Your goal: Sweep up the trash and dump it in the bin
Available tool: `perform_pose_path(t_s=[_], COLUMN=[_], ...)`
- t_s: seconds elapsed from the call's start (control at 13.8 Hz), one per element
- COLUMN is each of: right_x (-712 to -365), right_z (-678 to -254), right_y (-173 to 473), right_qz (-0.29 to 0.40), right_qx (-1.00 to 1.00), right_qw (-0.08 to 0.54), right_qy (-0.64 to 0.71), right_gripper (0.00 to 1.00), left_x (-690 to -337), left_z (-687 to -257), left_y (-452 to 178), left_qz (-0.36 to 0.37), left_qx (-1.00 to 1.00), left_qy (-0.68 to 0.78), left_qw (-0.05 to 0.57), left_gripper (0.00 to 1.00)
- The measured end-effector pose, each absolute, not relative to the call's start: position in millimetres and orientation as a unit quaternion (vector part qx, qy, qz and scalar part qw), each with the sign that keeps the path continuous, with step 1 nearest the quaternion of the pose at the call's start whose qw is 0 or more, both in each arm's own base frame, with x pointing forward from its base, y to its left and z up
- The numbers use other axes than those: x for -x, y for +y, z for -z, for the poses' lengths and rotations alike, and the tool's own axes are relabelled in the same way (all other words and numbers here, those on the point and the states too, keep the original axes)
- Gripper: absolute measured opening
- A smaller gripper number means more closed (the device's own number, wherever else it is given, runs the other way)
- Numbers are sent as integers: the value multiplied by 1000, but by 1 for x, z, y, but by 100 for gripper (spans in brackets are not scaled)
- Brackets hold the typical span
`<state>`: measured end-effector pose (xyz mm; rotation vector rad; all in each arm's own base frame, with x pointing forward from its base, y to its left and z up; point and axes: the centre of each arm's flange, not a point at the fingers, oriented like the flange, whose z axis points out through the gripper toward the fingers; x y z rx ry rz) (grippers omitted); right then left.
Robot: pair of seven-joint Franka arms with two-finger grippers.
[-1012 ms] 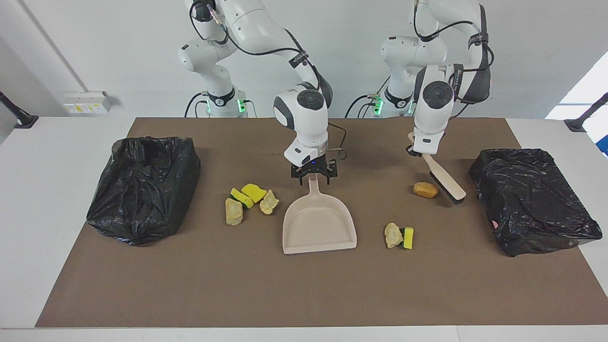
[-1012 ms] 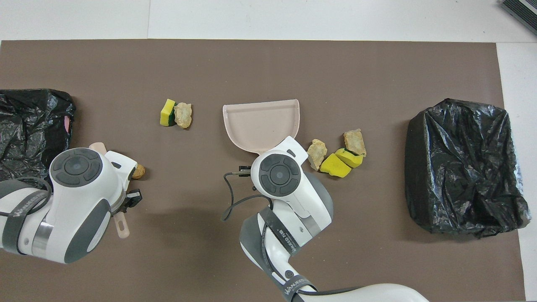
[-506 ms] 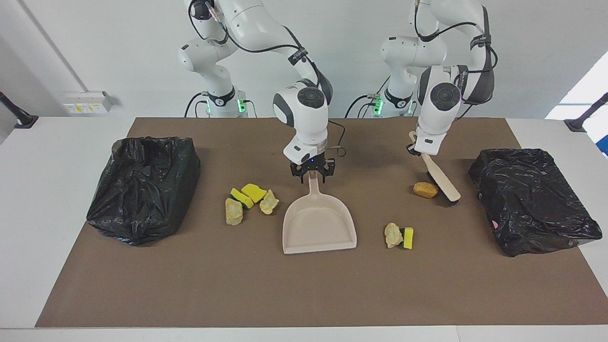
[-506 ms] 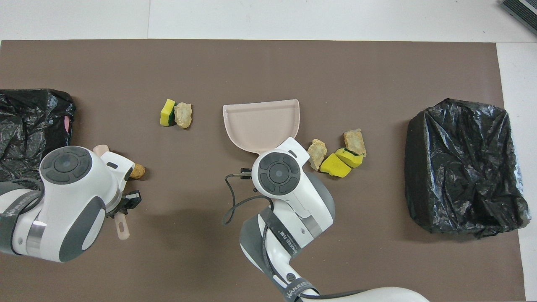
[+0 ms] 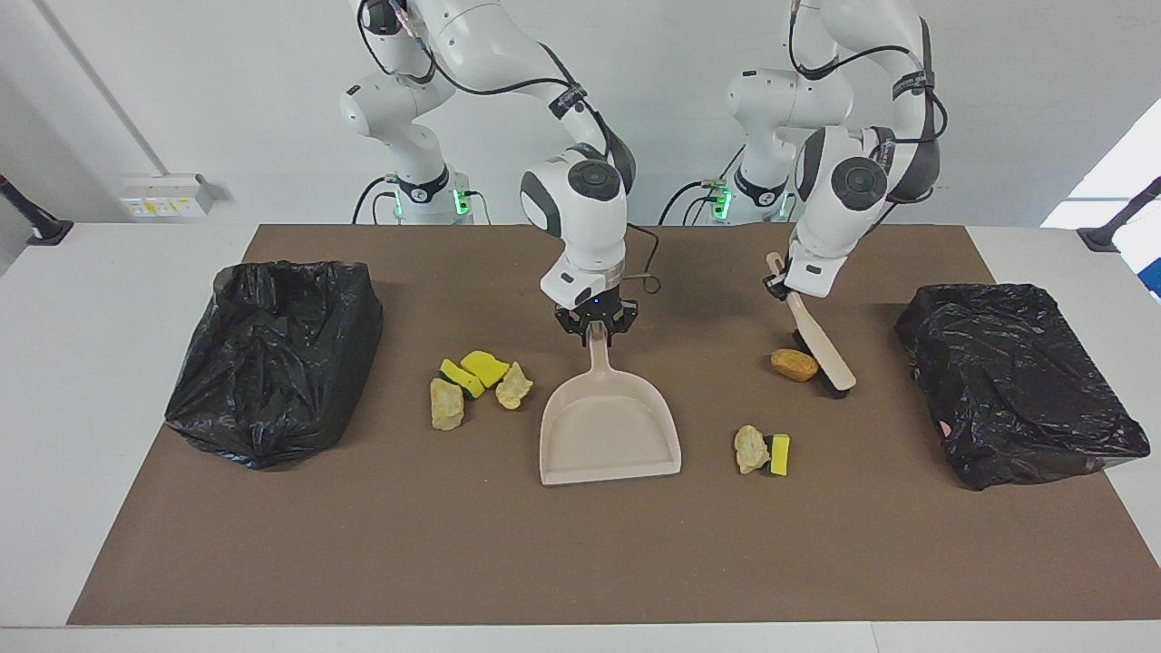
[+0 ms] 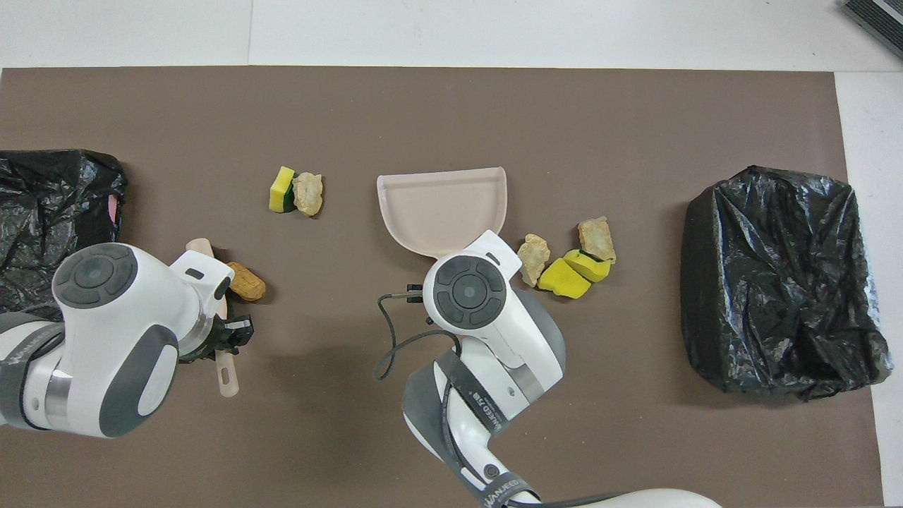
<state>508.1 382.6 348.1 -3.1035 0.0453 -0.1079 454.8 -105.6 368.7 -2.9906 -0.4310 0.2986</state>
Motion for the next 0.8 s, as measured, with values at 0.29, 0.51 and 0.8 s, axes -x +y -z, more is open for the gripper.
perform_pose_path(t_s=[0.29, 0.51, 0.8], right_x=[-509, -517, -527], right_z=[-365, -404, -421], right_y=[372, 337, 302], right_qz=[14, -10, -20], right_qx=[998, 987, 951], right_qw=[1, -6, -3], right_qy=[-65, -163, -308], right_gripper=[32, 32, 32], left_x=[-473, -492, -518], left_z=[-366, -361, -359], left_y=[-107, -110, -119], left_qz=[-84, -70, -56], left_qx=[985, 986, 989], left_qy=[-144, -145, -136], left_qw=[41, 34, 27], left_gripper=[27, 27, 27])
